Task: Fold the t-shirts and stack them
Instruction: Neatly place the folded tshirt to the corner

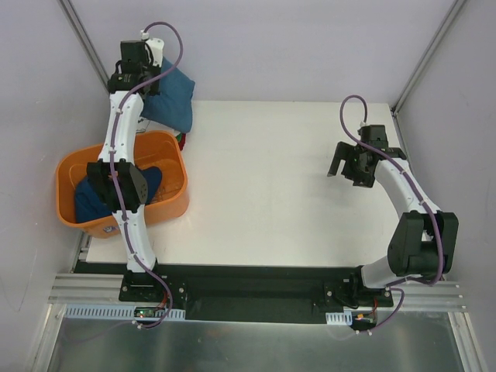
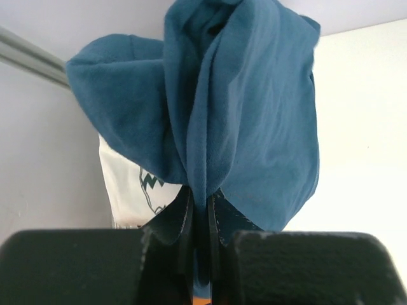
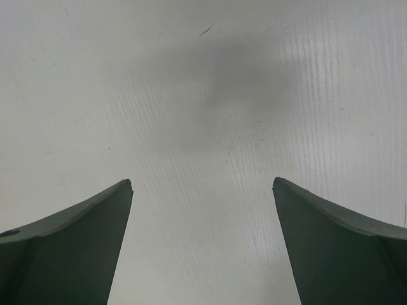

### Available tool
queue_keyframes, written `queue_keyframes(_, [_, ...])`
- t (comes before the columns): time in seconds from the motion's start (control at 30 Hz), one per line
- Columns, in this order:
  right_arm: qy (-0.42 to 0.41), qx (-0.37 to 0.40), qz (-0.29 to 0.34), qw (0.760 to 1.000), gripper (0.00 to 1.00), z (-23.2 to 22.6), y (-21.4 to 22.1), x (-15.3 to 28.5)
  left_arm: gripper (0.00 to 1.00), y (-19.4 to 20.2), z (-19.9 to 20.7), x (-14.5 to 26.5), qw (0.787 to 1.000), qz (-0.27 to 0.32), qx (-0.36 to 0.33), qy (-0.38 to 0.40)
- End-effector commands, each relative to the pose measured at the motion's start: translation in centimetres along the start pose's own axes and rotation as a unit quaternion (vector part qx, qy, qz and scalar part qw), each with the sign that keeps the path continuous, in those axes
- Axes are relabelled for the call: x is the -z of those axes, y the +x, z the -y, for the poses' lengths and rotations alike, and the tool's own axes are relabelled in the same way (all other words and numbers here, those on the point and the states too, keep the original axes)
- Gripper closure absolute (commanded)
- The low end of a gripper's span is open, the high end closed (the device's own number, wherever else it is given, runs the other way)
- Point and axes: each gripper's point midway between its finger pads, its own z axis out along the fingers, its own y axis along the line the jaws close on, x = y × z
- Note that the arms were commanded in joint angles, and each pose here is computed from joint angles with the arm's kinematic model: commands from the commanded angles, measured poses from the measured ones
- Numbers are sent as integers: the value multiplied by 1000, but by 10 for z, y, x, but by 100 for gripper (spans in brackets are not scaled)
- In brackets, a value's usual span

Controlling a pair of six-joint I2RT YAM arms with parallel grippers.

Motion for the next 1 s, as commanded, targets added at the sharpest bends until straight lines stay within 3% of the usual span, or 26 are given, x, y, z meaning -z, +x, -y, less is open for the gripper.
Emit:
queue_keyframes(0.0, [5, 3, 1, 1000, 3, -2, -5, 2, 100, -19, -1, 34, 999, 33, 18, 36])
queue_keyframes(0.37, [31, 11, -15, 999, 3, 3, -1, 2, 100, 25, -44, -24, 1000, -20, -2, 4])
queue_keyframes(0.53, [68, 14, -15, 997, 3, 12, 1, 4, 100, 25, -75, -42, 1000, -4, 1, -18])
queue_keyframes(0.73, [91, 20, -24, 995, 3, 11, 2, 6, 100, 20, -75, -55, 999, 15, -30, -15])
queue_keyframes(0.97, [102, 27, -24, 994, 3, 9, -2, 9, 100, 28, -112, -57, 991, -3, -53, -119])
